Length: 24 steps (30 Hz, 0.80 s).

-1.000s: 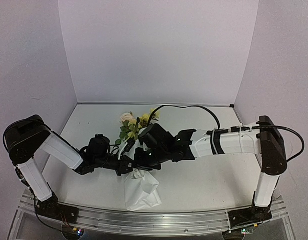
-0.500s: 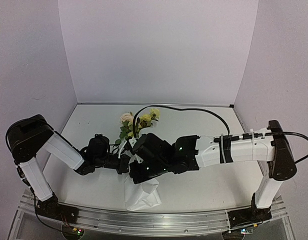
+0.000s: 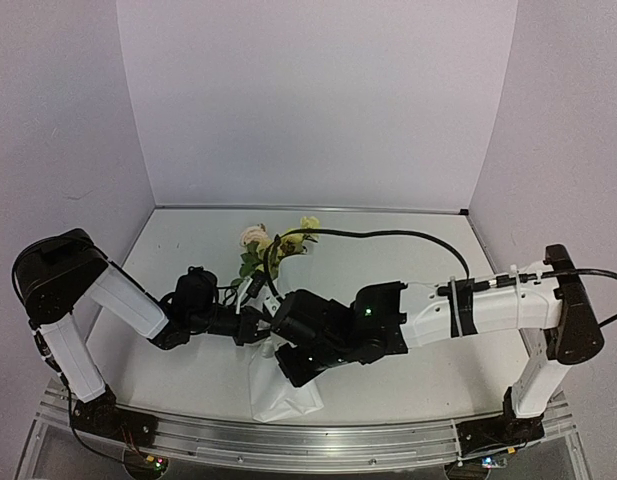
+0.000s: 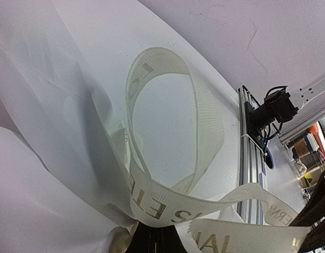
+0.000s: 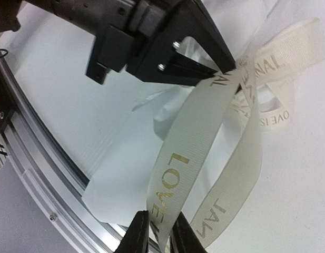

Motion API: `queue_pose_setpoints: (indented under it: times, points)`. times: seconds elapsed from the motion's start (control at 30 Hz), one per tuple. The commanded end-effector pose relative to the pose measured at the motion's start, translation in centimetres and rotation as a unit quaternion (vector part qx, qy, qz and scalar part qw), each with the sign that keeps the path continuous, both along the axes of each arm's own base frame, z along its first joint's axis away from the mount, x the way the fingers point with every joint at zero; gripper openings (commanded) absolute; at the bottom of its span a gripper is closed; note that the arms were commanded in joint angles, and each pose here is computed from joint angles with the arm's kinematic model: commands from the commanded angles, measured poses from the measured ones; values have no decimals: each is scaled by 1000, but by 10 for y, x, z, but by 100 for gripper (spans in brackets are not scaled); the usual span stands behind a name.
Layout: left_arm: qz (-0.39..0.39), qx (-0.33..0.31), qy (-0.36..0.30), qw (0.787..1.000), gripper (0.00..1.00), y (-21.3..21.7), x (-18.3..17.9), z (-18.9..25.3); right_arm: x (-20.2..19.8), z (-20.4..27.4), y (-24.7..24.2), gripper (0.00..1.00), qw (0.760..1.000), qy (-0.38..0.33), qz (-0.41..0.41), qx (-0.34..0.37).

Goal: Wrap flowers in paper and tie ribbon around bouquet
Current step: Cross the ribbon over the folded bouquet.

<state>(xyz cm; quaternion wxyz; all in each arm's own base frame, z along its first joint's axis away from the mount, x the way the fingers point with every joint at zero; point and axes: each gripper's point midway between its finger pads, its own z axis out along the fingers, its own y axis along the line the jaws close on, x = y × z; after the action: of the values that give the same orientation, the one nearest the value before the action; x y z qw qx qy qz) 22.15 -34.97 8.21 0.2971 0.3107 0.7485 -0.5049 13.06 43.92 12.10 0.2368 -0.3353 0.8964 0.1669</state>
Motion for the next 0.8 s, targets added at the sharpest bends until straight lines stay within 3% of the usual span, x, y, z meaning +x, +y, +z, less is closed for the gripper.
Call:
queue_pose_setpoints:
  times: [0.0, 0.1, 0.27, 0.47, 0.63, 0.77]
  points:
    - [-1, -20, -12, 1000, 0, -1, 4, 10, 4, -6, -29, 20, 999, -19, -4, -50]
    - [1, -20, -13, 1000, 0, 0, 5, 10, 6, -19, -42, 25, 997, -20, -17, -77]
    - [-2, -20, -14, 1000, 0, 0, 5, 10, 10, -31, -62, 44, 992, -30, -43, -112]
    - [-10, -19, -16, 1000, 0, -1, 3, 10, 21, -17, -73, 61, 992, -41, -69, -99]
    - [-14, -15, -23, 1000, 0, 0, 2, 10, 39, 7, -85, 79, 994, -34, -95, -43]
    - [-14, -8, -28, 999, 0, 0, 3, 9, 61, 20, -71, 85, 988, 23, -132, 73]
